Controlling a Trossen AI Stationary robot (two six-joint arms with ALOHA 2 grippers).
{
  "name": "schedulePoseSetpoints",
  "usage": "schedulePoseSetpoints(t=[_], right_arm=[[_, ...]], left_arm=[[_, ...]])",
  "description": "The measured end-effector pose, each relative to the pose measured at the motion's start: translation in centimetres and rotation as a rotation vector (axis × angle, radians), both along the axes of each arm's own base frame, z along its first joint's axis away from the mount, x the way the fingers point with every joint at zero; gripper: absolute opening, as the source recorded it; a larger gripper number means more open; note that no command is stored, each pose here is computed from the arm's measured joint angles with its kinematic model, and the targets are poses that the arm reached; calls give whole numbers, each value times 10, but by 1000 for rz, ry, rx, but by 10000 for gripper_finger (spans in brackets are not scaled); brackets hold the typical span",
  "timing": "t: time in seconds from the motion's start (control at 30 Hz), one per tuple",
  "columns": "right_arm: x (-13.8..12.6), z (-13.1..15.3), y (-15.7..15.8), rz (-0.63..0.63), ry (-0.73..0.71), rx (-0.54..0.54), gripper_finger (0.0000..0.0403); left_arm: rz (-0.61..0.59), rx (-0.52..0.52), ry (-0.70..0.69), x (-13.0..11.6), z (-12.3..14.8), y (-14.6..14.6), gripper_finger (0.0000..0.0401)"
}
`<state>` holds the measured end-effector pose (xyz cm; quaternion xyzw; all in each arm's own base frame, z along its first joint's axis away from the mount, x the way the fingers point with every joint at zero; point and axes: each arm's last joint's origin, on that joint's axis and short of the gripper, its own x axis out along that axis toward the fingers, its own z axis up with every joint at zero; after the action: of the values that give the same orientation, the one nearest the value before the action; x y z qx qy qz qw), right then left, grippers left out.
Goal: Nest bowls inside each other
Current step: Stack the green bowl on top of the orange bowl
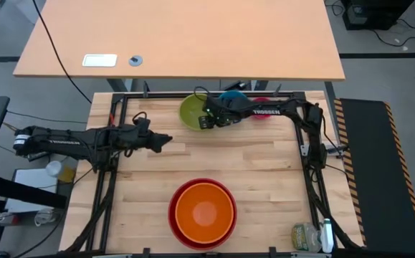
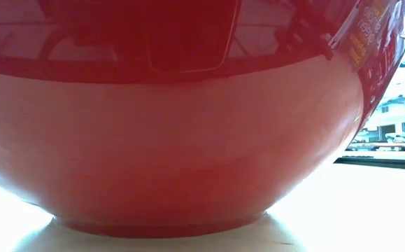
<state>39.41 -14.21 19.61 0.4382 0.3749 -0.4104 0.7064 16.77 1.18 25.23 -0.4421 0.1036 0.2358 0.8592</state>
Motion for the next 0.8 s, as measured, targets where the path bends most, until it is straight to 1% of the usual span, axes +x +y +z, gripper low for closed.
schedulePoseSetpoints(t=[0.1,0.17,0.37,0.53,0.8], right_arm=[[3,-5,1,-59,-62,-16,214],[4,-7,0,-76,-87,-16,210],[2,-10,0,-102,-79,-4,184],[1,-13,0,-121,-55,-12,135],[1,-14,0,-119,-53,-13,52]], left_arm=[[-7,-3,-1,0,0,-1,185],[-13,-11,-3,0,0,-2,185],[-36,-19,-5,0,0,-5,185],[-40,-22,-10,1,0,-6,185],[-84,-42,-13,1,0,-7,185]])
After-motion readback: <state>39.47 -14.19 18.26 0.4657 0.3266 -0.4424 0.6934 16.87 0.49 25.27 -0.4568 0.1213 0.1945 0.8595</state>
